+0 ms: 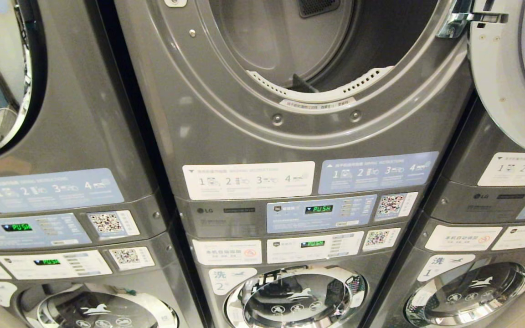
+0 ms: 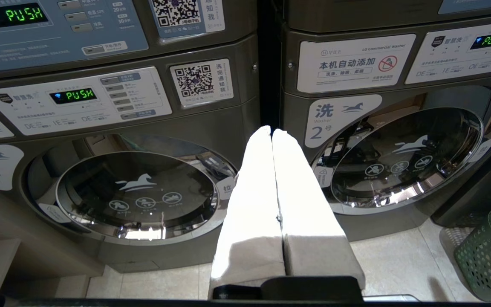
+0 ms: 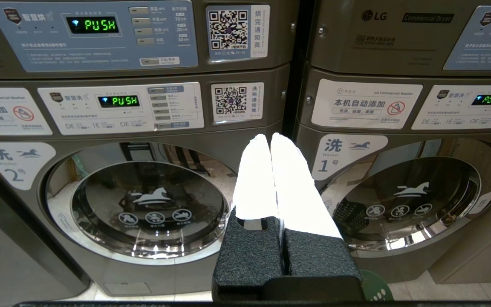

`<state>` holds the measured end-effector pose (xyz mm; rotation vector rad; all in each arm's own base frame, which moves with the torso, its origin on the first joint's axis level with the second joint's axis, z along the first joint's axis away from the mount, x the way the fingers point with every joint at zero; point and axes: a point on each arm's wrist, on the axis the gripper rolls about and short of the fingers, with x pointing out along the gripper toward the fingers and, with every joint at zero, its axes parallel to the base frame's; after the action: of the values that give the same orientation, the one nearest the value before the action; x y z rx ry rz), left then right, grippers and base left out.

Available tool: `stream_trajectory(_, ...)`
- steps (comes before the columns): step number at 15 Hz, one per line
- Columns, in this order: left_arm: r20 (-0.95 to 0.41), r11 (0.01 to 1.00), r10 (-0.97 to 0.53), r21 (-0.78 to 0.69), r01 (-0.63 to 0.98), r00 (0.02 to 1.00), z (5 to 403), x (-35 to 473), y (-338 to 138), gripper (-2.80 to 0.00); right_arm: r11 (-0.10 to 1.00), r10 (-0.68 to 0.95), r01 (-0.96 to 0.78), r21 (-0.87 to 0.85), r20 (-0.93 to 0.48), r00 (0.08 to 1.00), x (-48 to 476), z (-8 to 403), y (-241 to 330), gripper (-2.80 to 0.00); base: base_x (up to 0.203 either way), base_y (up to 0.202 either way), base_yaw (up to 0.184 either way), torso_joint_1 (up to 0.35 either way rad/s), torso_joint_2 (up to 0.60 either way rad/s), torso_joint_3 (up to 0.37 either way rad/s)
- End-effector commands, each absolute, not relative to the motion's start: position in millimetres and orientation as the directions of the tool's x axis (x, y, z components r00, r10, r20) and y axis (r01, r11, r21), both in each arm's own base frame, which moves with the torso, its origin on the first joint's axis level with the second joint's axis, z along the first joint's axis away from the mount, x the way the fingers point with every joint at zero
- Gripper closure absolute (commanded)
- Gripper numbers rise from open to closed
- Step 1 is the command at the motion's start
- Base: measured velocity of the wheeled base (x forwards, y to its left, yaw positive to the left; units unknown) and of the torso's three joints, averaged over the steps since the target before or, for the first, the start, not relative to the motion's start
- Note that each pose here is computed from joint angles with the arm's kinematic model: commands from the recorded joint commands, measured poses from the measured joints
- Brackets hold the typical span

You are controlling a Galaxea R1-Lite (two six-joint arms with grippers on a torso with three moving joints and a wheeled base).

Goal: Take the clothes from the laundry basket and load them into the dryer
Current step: Take the clothes out of the basket

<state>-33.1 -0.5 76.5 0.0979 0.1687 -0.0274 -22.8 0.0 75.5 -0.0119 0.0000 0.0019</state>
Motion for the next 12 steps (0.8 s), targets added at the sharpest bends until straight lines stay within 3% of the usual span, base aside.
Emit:
stream_trajectory(1,-0.171,0.995,-0.018,0.096,0.035,0.985,76.2,-33.1,-0.5,0.0,1.0,0.003,-0.003,-0.012,0.0,1.0,-22.8,75.5,0.1,0.0,0.0,0.0,0.0,-0.042,0.1,0.055)
stream_trajectory(7,-0.163,1.0,0.031,0.006,-0.031,0.986,77.0,-33.0,0.6,0.0,1.0,0.003,-0.003,-0.008,0.0,1.0,-22.8,75.5,0.1,0.0,0.0,0.0,0.0,-0.054,0.12,0.061)
stream_trajectory(12,-0.167,0.992,-0.01,0.126,0.031,0.986,76.4,-32.9,-0.3,0.0,1.0,0.003,-0.003,-0.009,0.0,1.0,-22.8,75.5,0.1,0.0,0.0,0.0,0.0,-0.058,0.13,0.064)
